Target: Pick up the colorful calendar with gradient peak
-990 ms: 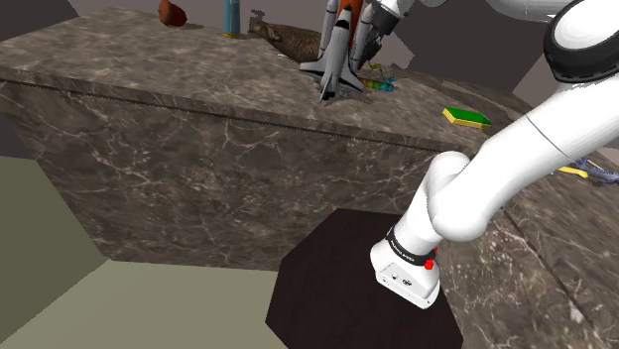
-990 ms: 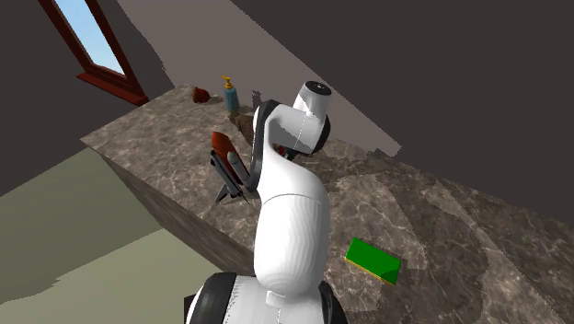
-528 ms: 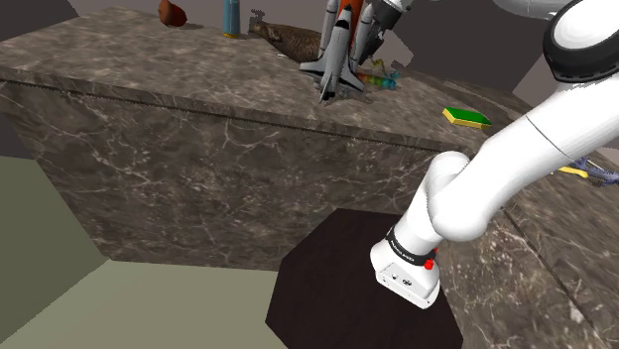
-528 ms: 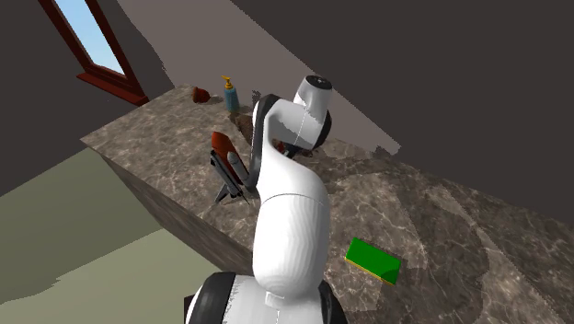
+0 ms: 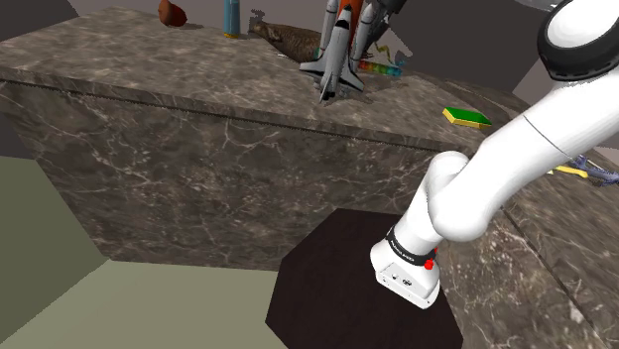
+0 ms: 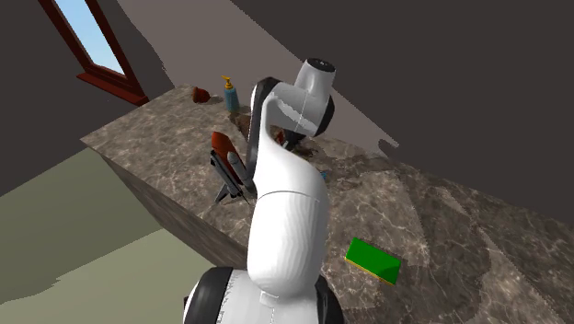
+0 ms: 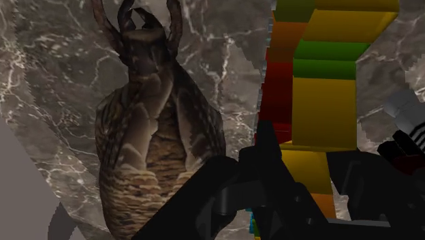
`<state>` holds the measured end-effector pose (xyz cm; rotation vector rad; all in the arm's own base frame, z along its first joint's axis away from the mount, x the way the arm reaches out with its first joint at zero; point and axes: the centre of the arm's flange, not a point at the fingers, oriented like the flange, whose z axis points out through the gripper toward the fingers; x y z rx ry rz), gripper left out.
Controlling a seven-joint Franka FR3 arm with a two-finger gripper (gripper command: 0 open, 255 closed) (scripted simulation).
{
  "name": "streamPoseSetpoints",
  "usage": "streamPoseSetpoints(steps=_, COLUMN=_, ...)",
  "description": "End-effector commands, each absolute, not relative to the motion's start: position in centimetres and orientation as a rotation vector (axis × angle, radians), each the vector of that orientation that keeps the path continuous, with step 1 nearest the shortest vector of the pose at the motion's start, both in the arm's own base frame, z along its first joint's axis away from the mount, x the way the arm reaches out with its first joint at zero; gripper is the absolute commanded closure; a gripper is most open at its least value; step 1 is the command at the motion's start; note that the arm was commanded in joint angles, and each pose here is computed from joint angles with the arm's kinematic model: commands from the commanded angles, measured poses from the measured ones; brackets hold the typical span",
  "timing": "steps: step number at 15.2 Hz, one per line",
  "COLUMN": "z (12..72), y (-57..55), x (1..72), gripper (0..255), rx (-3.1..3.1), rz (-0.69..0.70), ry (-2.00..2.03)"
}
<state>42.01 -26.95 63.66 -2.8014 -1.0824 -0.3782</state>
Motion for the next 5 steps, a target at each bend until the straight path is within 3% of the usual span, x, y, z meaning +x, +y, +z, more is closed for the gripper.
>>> streamPoseSetpoints(steps=1, z=64.7, y=-26.9, x=42.0, gripper=255, rx=-2.801, rz=-0.378, ry=-1.082)
streamPoseSetpoints(steps=5, z=65.8, y=-26.9, x=42.0, gripper=255, rx=-2.801, rz=-0.378, ry=-1.082)
